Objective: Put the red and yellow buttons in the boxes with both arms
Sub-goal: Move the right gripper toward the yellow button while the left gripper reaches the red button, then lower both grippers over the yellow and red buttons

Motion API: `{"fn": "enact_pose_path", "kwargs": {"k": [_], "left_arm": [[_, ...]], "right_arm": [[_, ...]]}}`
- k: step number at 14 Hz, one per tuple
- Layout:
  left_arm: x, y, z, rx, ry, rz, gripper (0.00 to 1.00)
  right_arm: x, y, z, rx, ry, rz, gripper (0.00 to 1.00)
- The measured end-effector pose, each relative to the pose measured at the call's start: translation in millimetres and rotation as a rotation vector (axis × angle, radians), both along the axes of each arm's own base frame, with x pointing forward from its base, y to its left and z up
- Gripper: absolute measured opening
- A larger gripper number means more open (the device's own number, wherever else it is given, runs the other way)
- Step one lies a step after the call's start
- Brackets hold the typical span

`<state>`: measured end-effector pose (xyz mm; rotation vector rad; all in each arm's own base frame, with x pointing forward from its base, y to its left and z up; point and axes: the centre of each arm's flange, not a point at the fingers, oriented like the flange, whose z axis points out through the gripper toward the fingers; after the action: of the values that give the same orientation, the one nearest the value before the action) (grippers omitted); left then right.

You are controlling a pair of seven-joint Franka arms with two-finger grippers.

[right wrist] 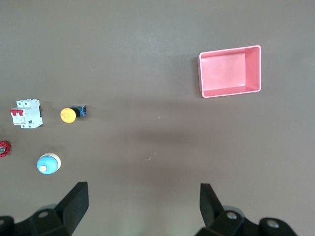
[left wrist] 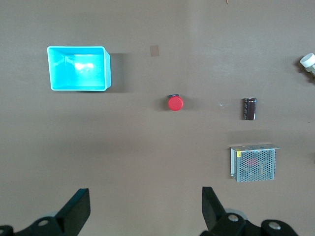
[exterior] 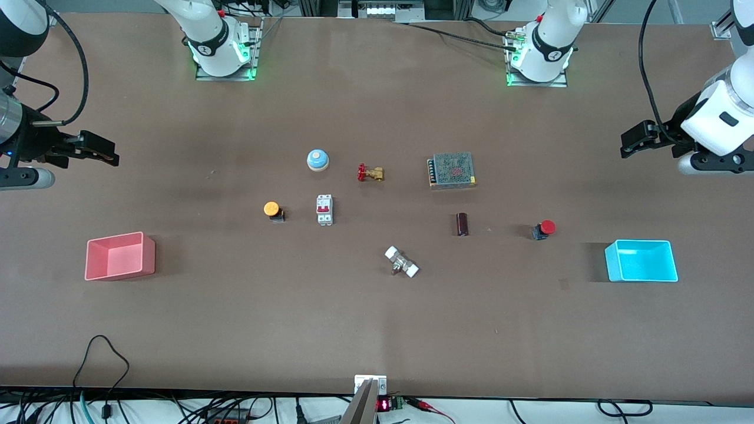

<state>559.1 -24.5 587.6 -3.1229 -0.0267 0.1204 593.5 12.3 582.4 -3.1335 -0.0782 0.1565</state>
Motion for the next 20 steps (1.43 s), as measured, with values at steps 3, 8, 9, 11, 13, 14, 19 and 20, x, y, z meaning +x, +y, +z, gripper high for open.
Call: {"fn": "enact_pose_path", "kwargs": {"k": [3, 8, 9, 11, 13, 14, 19, 20], "left_arm": [[-0.1, -1.1, 0.0, 0.000, 0.000, -0.002, 1.00], [-0.1, -2.6, 0.0, 0.000, 0.000, -0.005, 1.00], [-0.2, -3.0, 0.0, 0.000, 0.000, -0.005, 1.00], [-0.1, -4.4, -2.4, 0.000, 0.009, -0.008, 1.00], [3.4, -7.0, -12.2, -0.005, 0.029, -0.011, 1.00], [7.6, -10.0, -22.4, -0.015, 0.047, -0.014, 1.00], [55.1, -26.7, -137.6, -0.029, 0.156, -0.026, 1.00], [63.5, -25.9, -161.4, -0.031, 0.163, -0.023, 1.00]], "right_arm": [[0.0, -0.2, 0.0, 0.000, 0.000, 0.000, 1.00], [2.2, 1.2, -5.5, 0.004, 0.009, 0.002, 1.00], [3.8, 2.6, -9.9, 0.004, 0.016, 0.004, 1.00], [6.9, 8.6, -20.7, 0.004, 0.036, 0.015, 1.00], [8.8, 21.7, -38.8, 0.009, 0.058, 0.035, 1.00], [10.6, 29.9, -47.2, 0.011, 0.048, 0.048, 1.00], [11.1, 68.9, -96.0, 0.014, -0.006, 0.099, 1.00], [8.9, 79.1, -109.7, 0.014, -0.022, 0.101, 1.00]]}}
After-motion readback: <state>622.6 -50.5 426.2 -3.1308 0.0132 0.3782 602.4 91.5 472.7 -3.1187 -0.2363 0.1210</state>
